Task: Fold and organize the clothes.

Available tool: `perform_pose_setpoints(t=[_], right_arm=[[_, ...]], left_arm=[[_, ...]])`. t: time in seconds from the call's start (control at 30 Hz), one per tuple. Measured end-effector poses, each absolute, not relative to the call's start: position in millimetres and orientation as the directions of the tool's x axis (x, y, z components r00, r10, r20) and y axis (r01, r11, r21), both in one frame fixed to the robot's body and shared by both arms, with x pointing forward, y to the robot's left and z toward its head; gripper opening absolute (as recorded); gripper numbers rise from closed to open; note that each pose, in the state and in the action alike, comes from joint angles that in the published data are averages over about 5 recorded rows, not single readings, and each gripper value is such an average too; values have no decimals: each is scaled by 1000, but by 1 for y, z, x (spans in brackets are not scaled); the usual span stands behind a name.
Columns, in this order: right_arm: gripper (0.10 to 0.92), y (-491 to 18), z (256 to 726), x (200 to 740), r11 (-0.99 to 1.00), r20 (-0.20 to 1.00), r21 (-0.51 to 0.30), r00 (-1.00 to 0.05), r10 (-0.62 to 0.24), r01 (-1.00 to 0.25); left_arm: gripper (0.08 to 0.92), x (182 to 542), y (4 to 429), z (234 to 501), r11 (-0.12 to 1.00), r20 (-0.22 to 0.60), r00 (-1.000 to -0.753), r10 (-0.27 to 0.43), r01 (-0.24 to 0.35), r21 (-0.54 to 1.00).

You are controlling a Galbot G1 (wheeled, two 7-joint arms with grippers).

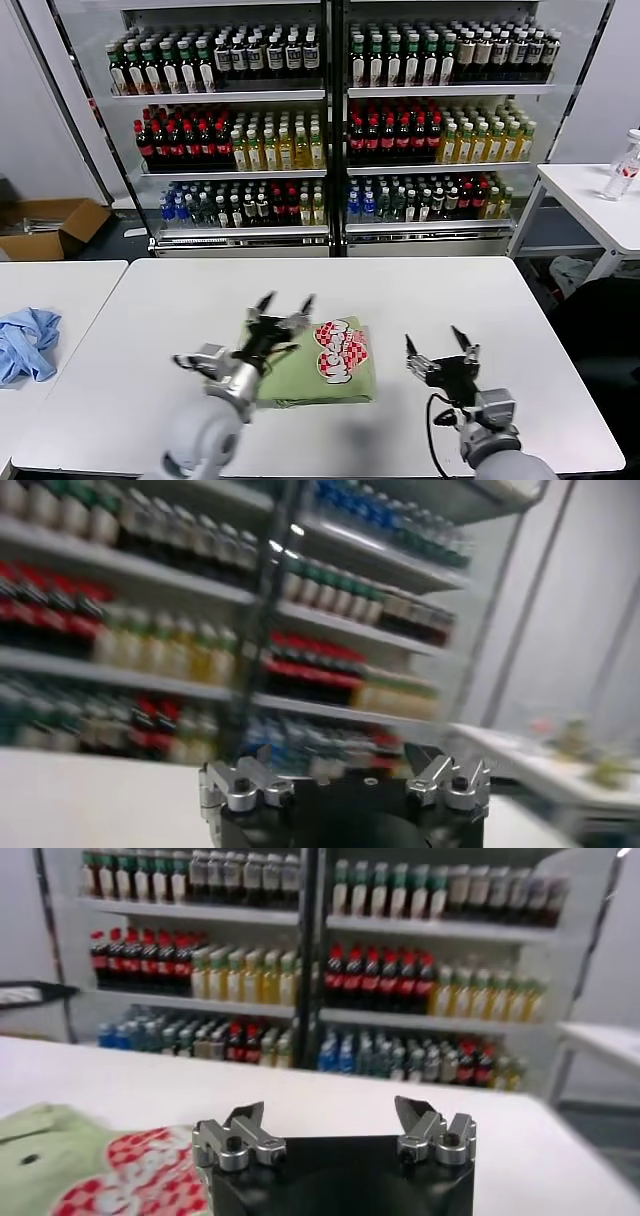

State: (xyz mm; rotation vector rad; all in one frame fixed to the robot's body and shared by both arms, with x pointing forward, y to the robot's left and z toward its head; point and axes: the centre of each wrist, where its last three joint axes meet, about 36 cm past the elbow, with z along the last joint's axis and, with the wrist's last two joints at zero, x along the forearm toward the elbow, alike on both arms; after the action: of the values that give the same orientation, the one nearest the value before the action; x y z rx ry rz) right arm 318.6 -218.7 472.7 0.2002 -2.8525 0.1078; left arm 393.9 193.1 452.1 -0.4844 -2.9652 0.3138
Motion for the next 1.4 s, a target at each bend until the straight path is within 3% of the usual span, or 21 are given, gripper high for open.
perform_pose_setpoints(t=[0.2,0.47,0.97,1.23,1.4], right_arm=[[823,-196,446,346,979,364,20,-910,-196,-203],[806,-178,416,368,967,456,88,-853,-253,-240],[397,-158,397,383,942,510,218,-793,-334,-257],[163,-172,417,380,948,468,198,-825,-315,-249],[106,-189,437,369,958,428,159,-858,-285,-239]], left_arm=[[823,391,249,450,970,45,-972,229,224,-94],[823,387,277,448,983,21,-982,186,186,0],[823,384,294,440,985,30,-987,157,159,61],[823,386,296,434,985,40,-988,150,153,76],[823,389,294,431,985,39,-988,150,153,80]])
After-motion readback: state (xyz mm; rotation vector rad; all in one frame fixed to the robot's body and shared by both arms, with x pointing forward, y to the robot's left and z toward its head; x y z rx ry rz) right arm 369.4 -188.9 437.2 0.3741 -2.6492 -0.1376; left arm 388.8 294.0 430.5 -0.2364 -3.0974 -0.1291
